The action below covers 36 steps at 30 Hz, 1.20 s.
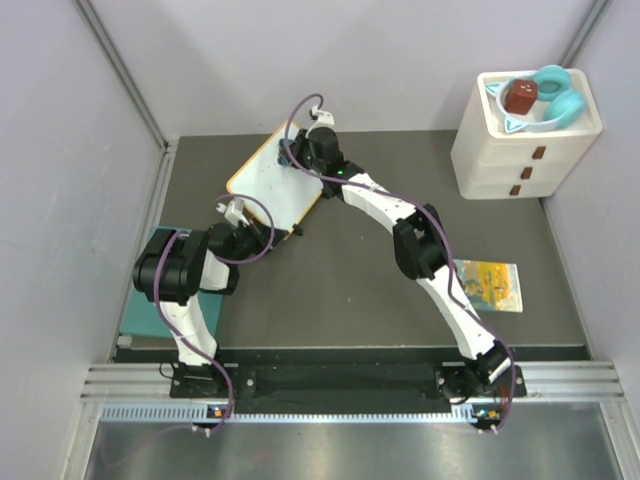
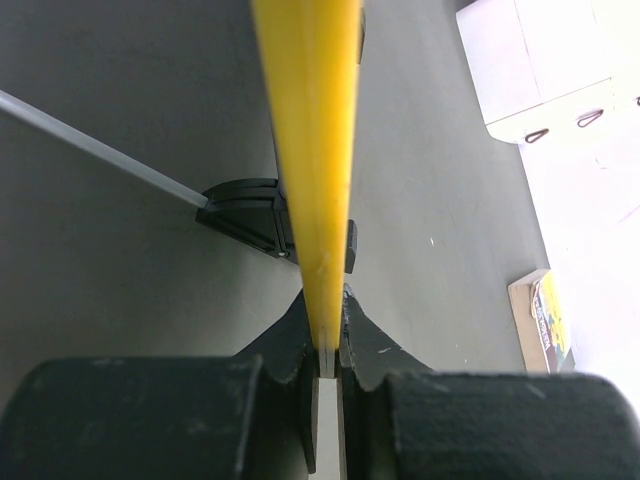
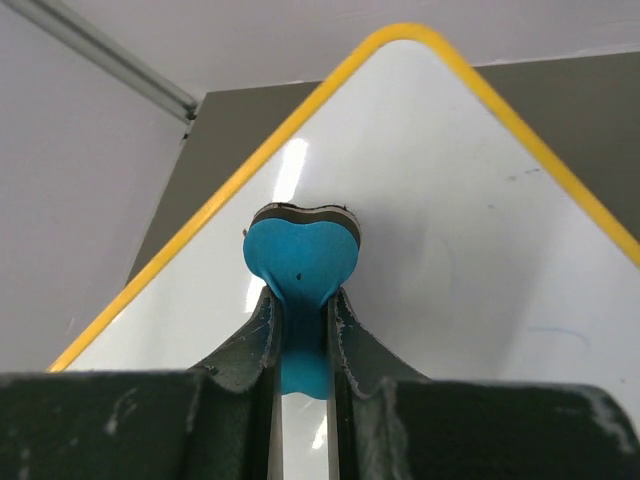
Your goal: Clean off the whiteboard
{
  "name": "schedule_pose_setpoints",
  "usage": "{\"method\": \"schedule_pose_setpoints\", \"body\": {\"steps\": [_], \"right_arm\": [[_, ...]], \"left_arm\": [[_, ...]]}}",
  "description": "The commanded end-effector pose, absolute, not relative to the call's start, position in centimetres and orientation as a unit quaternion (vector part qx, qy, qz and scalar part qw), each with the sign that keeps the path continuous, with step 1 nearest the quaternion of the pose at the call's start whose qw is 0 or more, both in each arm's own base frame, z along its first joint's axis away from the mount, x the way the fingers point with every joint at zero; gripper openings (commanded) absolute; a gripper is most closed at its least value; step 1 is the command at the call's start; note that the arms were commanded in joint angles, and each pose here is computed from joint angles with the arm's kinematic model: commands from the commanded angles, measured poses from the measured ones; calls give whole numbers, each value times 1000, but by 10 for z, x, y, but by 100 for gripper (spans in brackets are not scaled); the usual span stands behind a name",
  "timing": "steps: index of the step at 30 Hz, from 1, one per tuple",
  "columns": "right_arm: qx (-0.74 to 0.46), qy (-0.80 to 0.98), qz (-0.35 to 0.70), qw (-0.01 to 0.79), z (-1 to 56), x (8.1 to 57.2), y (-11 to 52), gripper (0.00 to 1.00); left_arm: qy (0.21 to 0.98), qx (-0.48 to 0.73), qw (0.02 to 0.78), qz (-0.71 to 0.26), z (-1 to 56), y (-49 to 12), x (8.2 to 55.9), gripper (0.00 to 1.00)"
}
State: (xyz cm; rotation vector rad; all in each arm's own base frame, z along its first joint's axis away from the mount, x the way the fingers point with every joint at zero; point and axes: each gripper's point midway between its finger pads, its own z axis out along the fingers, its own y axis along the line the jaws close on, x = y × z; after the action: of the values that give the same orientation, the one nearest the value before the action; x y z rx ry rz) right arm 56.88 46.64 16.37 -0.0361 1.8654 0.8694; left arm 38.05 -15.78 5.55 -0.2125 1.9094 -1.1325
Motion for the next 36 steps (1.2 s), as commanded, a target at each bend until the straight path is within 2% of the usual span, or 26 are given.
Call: {"method": "schedule_pose_setpoints", "body": {"steps": [1, 11, 18, 25, 30, 36], "right_arm": [[21, 802, 333, 496, 122, 578, 449, 0], [-58, 763, 430, 479, 155, 541, 500, 0], [-104, 739, 462, 479, 182, 510, 529, 0], [-109, 743, 482, 452, 172, 495, 534, 0], [-103, 748, 464, 462, 165, 502, 531, 0], [-49, 744, 452, 489, 169, 540, 500, 0]], "left_arm": [[799, -37, 343, -493, 28, -187, 332, 0], [799, -36, 341, -494, 26, -188, 332, 0], [800, -38, 339, -493, 25, -188, 333, 0], [801, -38, 339, -492, 24, -188, 332, 0], [800, -36, 338, -494, 25, -189, 332, 0], [800, -34, 335, -497, 24, -189, 331, 0]]}}
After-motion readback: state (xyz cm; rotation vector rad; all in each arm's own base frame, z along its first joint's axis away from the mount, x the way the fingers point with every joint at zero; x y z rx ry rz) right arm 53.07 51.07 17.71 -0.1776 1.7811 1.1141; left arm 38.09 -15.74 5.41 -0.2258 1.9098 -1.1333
